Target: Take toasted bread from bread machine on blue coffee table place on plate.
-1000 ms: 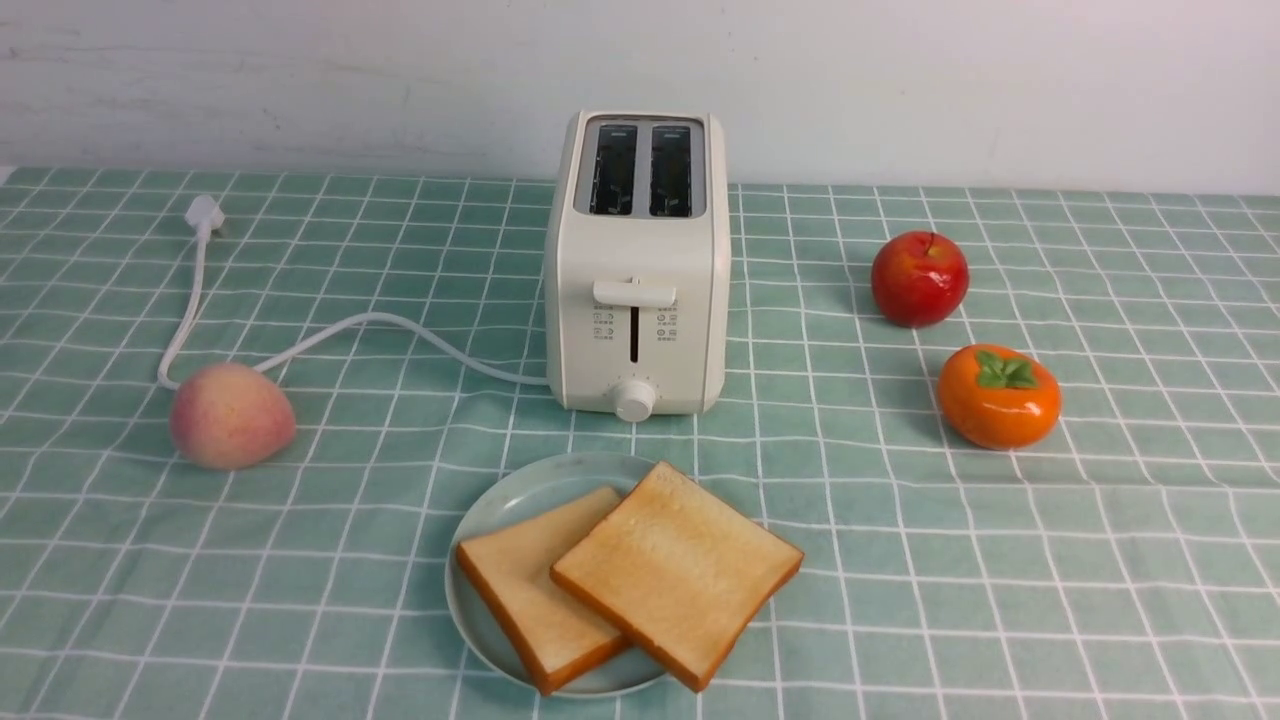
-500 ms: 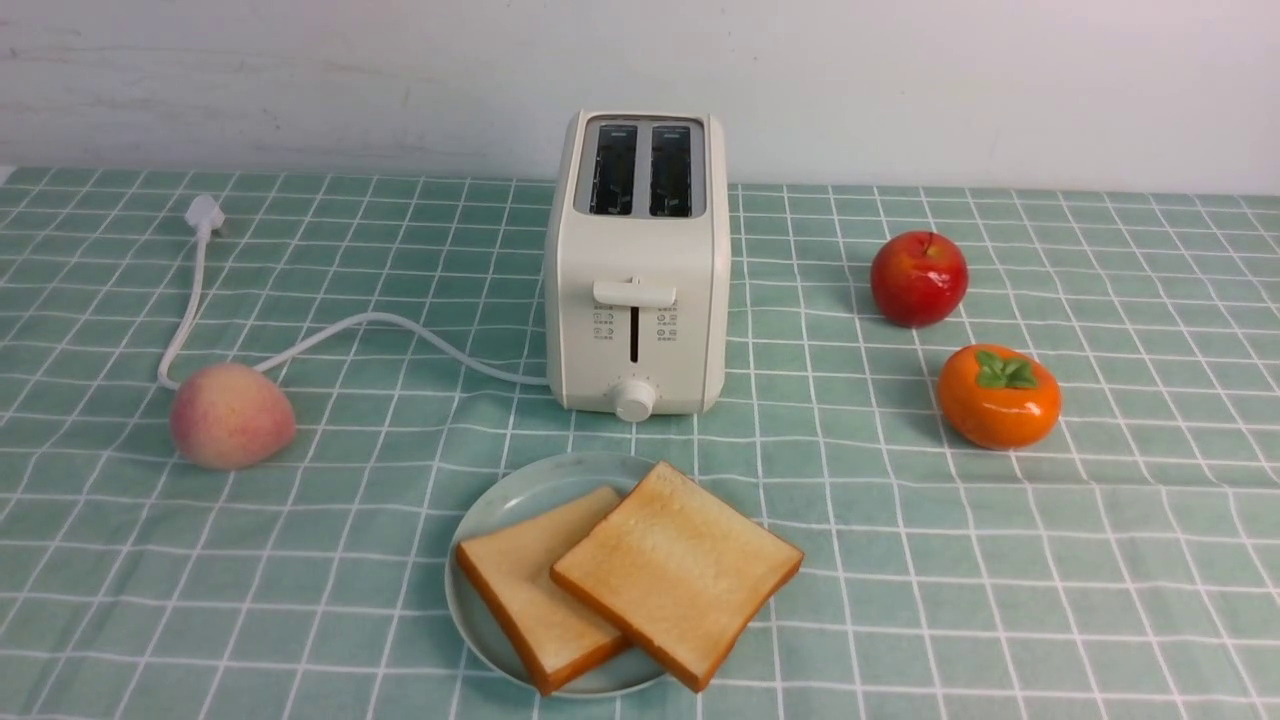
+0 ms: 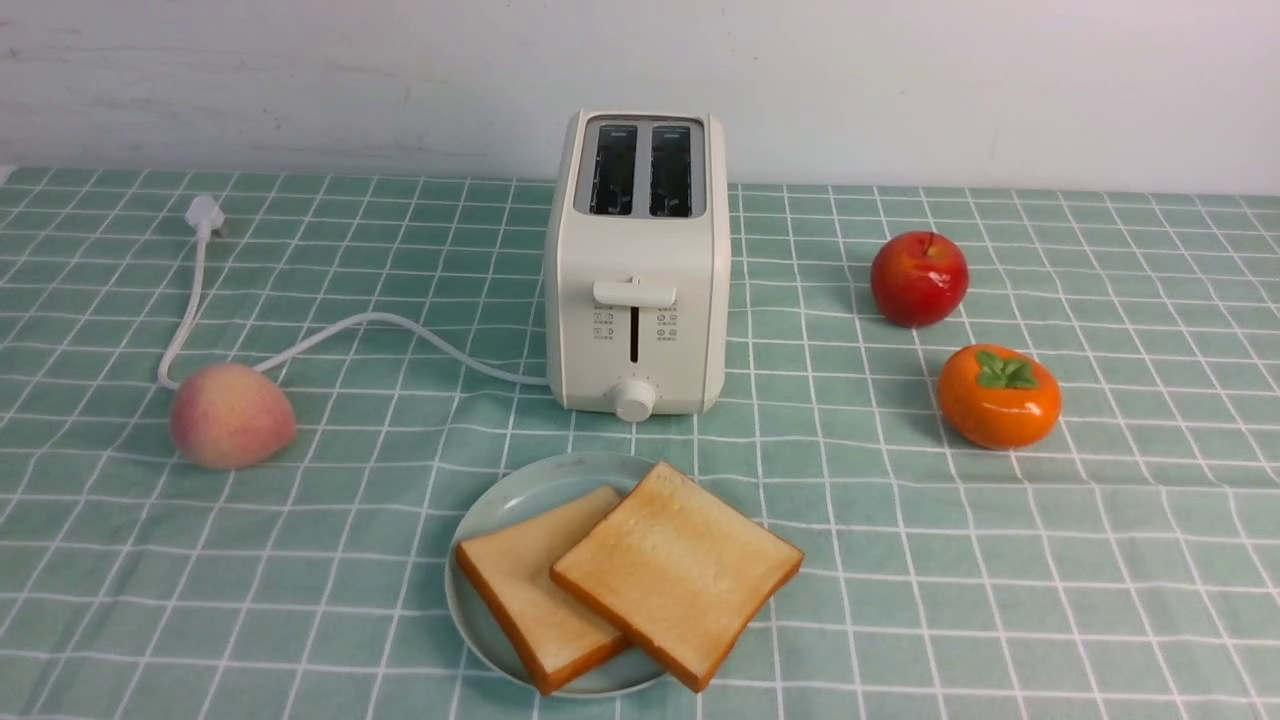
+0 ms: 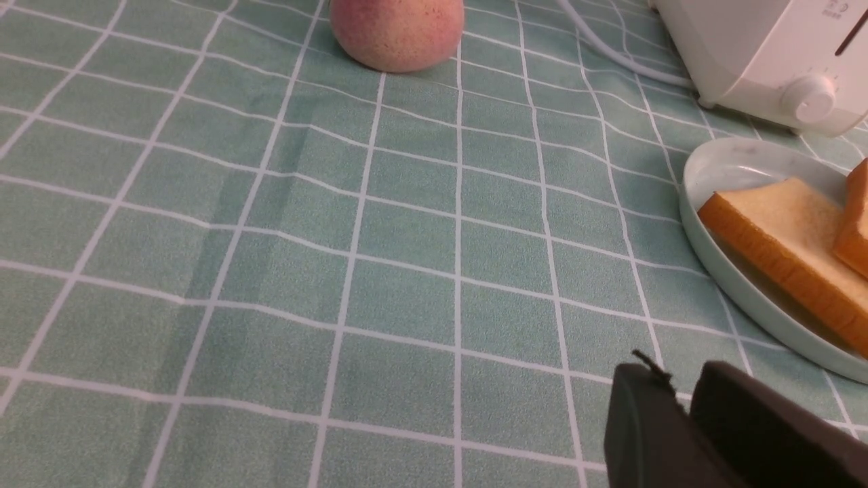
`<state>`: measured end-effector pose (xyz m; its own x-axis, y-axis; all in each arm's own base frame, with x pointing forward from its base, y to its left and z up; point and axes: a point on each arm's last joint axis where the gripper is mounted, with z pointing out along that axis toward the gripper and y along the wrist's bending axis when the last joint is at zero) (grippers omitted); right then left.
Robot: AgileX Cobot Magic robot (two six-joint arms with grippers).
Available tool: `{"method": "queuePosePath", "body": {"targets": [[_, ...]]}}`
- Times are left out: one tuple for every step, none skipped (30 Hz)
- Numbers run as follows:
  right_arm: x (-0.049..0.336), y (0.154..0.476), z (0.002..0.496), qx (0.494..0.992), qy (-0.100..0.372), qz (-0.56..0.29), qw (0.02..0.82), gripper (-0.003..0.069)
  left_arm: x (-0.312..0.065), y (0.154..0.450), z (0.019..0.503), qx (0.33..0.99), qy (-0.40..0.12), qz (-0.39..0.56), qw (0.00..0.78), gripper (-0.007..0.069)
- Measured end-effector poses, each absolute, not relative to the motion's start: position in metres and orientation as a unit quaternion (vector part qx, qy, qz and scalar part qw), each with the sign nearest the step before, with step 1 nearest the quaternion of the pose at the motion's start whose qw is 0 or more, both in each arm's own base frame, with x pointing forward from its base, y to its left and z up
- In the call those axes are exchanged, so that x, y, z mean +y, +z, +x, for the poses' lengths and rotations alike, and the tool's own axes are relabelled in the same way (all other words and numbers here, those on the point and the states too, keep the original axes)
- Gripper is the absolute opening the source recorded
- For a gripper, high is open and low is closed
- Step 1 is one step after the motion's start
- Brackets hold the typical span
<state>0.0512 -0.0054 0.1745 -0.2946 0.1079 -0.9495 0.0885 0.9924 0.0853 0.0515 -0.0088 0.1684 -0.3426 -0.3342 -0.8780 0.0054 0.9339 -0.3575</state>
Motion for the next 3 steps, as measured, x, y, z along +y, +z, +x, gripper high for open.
{"method": "queuePosePath", "body": {"targets": [[-0.0054, 0.1745, 0.0512, 0.805, 0.008, 0.061, 0.591, 0.0192, -0.0088, 0.1684, 0.0515, 0.805, -0.150, -0.102, 0.564, 0.0102], [-0.0054, 0.1745, 0.0512, 0.805, 0.008, 0.061, 0.591, 0.0195, -0.0088, 0.1684, 0.0515, 0.805, -0.150, -0.102, 0.564, 0.0102], [-0.0054, 0.1745, 0.0512, 0.805, 0.008, 0.061, 0.591, 0.0197, -0.0088, 0.1684, 0.0515, 0.805, -0.150, -0.102, 0.564, 0.0103]]}}
